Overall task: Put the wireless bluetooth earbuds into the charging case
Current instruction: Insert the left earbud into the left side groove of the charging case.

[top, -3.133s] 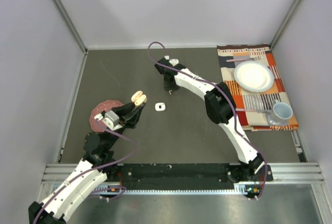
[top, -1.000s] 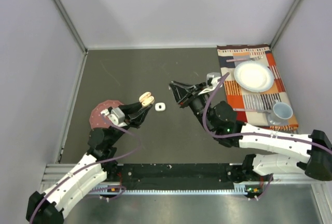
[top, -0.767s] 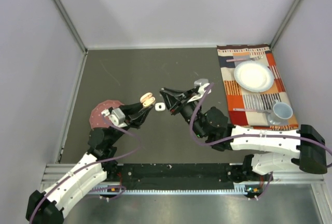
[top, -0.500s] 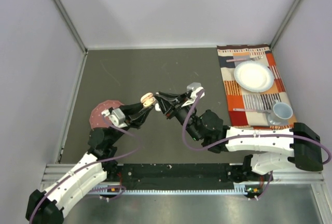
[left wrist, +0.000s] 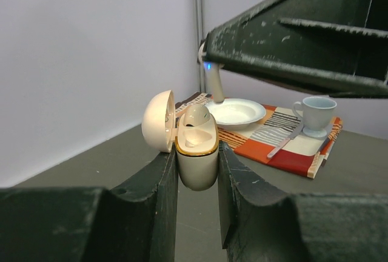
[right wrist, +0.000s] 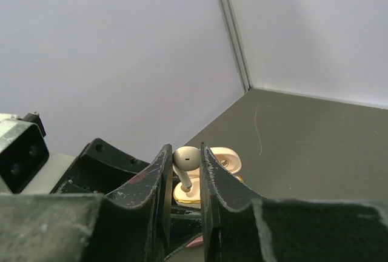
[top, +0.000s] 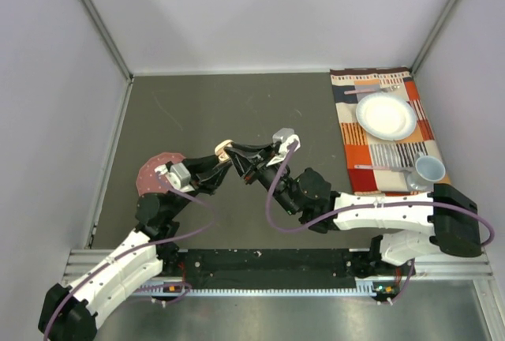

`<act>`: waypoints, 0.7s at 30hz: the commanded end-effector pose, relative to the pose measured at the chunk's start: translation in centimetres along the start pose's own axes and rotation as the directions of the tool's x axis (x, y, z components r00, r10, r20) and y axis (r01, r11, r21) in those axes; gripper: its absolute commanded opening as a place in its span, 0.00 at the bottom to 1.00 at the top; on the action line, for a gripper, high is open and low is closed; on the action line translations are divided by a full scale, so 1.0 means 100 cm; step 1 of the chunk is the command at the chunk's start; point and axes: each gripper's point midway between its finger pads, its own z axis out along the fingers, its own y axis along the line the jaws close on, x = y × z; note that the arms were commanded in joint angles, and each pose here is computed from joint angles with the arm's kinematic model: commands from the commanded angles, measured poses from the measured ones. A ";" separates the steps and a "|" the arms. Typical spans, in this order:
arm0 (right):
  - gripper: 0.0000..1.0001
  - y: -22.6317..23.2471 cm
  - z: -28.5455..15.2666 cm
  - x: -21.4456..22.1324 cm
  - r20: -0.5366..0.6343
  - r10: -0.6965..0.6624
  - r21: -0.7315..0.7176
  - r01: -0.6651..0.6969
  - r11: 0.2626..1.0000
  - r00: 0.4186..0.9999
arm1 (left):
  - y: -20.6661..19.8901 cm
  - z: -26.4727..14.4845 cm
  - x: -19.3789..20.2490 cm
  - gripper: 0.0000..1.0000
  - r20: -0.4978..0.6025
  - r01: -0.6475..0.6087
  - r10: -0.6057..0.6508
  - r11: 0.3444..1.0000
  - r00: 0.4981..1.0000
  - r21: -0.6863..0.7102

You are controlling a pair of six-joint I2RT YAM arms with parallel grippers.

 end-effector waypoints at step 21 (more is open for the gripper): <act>0.00 0.022 0.015 0.009 0.035 -0.004 -0.060 0.007 0.998 0.999 | -0.005 0.003 -0.027 0.00 0.098 -0.011 0.009 1.000 0.995 0.020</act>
